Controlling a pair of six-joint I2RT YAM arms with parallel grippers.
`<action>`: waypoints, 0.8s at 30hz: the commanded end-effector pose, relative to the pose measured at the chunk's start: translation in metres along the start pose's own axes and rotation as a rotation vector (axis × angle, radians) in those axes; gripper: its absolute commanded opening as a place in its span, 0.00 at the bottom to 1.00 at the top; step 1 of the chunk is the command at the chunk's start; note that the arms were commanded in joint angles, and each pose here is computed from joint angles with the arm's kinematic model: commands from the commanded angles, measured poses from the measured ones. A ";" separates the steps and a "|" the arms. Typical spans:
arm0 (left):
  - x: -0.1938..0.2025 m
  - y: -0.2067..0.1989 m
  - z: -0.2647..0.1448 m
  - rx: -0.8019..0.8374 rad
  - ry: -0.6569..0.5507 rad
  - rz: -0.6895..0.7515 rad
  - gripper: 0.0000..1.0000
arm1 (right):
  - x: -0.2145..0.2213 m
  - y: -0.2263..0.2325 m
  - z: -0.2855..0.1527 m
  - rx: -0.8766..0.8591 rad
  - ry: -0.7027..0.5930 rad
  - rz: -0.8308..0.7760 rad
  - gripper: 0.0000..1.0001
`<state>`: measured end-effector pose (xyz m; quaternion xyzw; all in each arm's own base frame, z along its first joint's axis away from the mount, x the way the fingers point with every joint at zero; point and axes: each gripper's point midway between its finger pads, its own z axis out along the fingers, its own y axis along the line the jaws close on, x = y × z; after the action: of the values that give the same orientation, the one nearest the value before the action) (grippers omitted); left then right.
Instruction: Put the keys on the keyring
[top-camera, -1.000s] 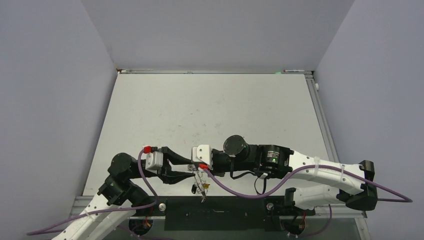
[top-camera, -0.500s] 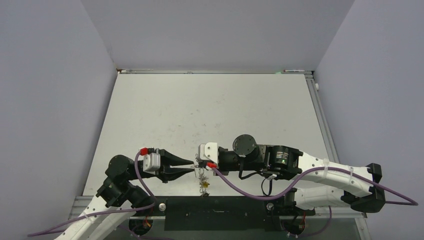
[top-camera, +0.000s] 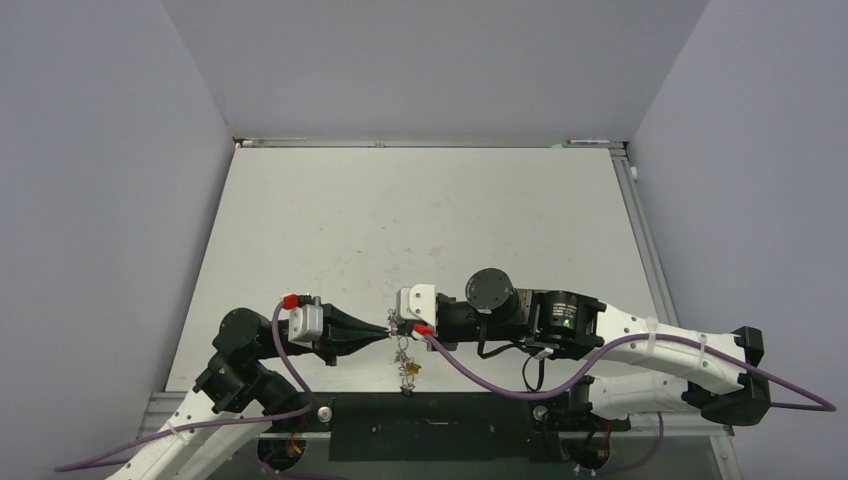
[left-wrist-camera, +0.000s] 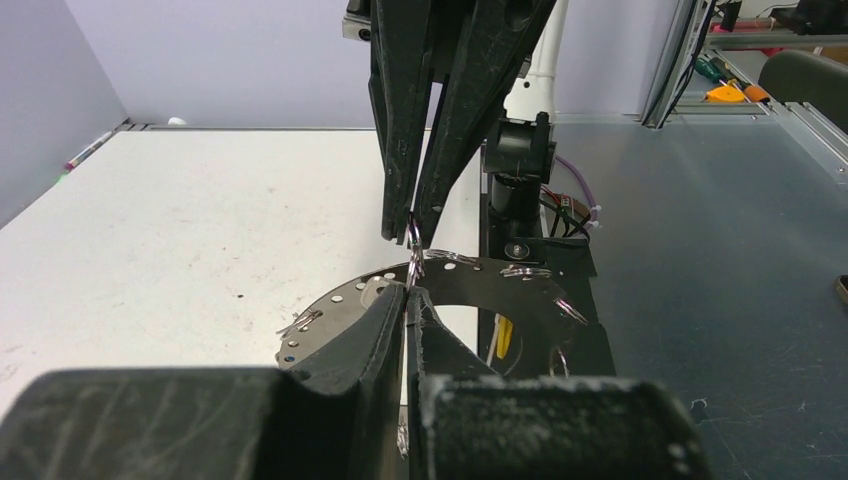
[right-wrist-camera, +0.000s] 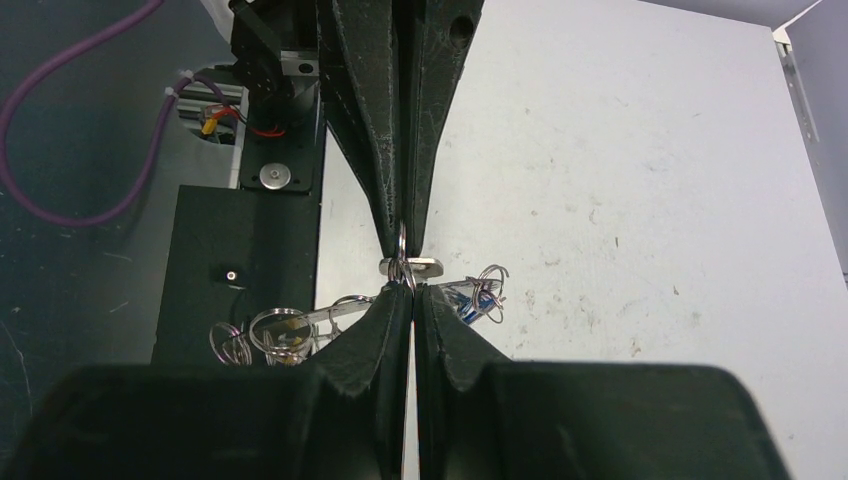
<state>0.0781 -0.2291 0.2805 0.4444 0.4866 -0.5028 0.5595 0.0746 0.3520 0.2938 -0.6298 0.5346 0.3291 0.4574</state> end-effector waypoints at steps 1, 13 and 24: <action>-0.013 -0.002 0.002 0.017 -0.034 0.032 0.00 | -0.034 -0.013 -0.006 0.068 -0.137 -0.008 0.05; -0.007 -0.003 0.005 0.036 -0.025 0.018 0.00 | -0.070 -0.051 -0.033 0.299 -0.343 0.105 0.05; -0.010 0.012 0.001 -0.062 -0.032 0.049 0.34 | -0.078 -0.042 -0.028 0.257 -0.448 0.165 0.05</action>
<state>0.0834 -0.2312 0.2857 0.4413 0.4754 -0.4985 0.5751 0.0976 0.3573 0.3210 -0.5025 0.5587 0.3646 0.5500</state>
